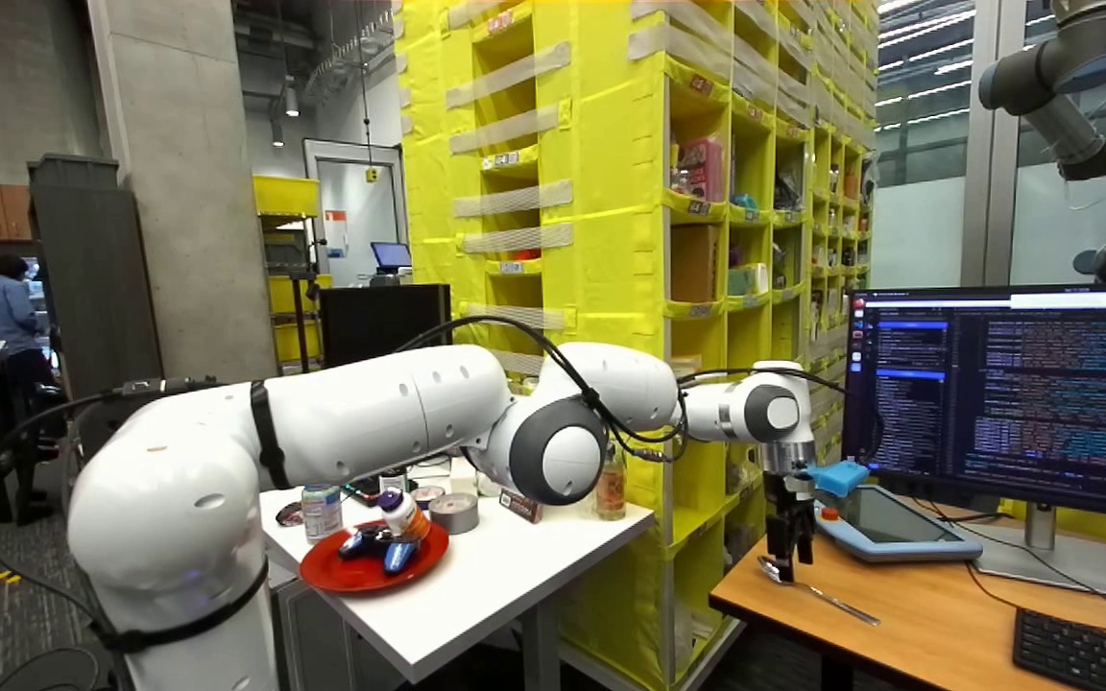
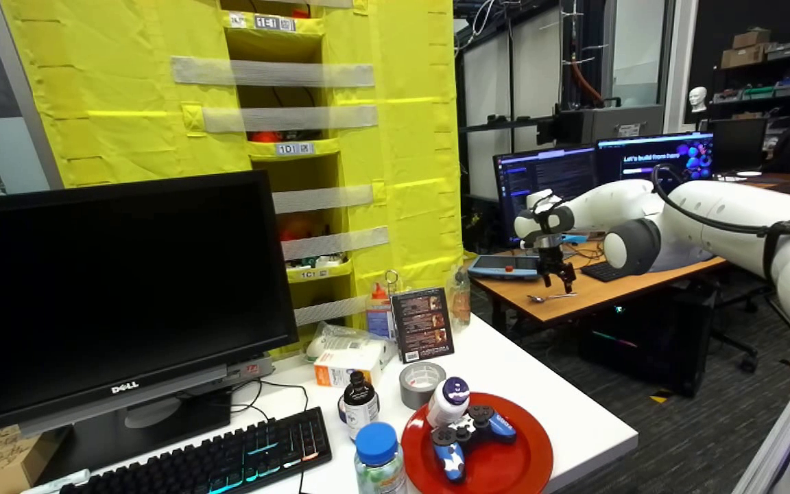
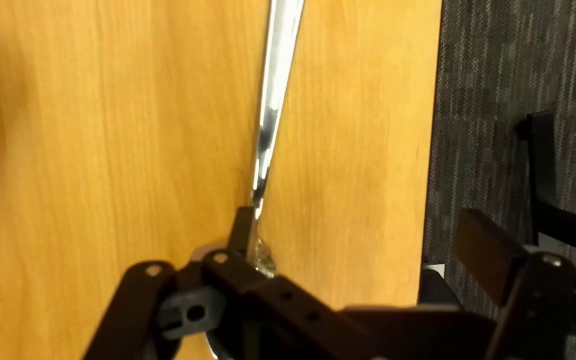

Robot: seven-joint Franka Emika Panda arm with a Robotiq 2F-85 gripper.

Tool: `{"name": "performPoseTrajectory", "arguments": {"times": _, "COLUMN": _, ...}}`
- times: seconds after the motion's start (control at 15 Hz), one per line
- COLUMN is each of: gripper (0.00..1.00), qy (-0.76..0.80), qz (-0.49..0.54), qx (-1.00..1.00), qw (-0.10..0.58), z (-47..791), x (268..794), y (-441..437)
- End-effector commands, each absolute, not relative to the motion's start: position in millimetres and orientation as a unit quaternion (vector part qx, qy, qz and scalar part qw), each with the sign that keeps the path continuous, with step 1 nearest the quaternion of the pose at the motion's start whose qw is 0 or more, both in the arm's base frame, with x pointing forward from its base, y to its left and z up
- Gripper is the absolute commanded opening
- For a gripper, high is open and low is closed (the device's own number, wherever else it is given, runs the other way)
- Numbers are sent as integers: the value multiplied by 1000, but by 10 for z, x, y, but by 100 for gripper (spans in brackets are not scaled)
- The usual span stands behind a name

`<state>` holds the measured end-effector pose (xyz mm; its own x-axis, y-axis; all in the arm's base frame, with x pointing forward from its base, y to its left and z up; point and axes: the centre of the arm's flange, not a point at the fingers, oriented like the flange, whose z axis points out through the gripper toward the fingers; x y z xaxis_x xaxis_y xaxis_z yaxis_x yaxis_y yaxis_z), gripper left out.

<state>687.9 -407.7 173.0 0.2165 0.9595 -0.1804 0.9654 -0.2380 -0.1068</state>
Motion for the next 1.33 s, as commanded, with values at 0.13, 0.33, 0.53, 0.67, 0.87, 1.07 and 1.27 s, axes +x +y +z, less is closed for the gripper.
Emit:
{"name": "performPoseTrajectory", "arguments": {"times": 0.13, "gripper": 100, "qy": 617, "qz": -94, "qx": 780, "qw": 29, "z": 1689, "x": 7234, "y": -4188}}
{"name": "performPoseTrajectory", "arguments": {"times": 0.33, "gripper": 100, "qy": 618, "qz": -104, "qx": 779, "qw": 27, "z": 1501, "x": 7297, "y": -4190}}
{"name": "performPoseTrajectory", "arguments": {"times": 0.53, "gripper": 100, "qy": 619, "qz": -109, "qx": 778, "qw": 22, "z": 1323, "x": 7319, "y": -4159}}
{"name": "performPoseTrajectory", "arguments": {"times": 0.67, "gripper": 100, "qy": 618, "qz": -110, "qx": 778, "qw": 21, "z": 1209, "x": 7342, "y": -4127}}
{"name": "performPoseTrajectory", "arguments": {"times": 0.87, "gripper": 100, "qy": 617, "qz": -104, "qx": 779, "qw": 27, "z": 1239, "x": 7366, "y": -4096}}
{"name": "performPoseTrajectory", "arguments": {"times": 1.07, "gripper": 100, "qy": 615, "qz": -100, "qx": 782, "qw": 32, "z": 1303, "x": 7370, "y": -4096}}
{"name": "performPoseTrajectory", "arguments": {"times": 1.27, "gripper": 100, "qy": 615, "qz": -97, "qx": 782, "qw": 35, "z": 1337, "x": 7359, "y": -4117}}
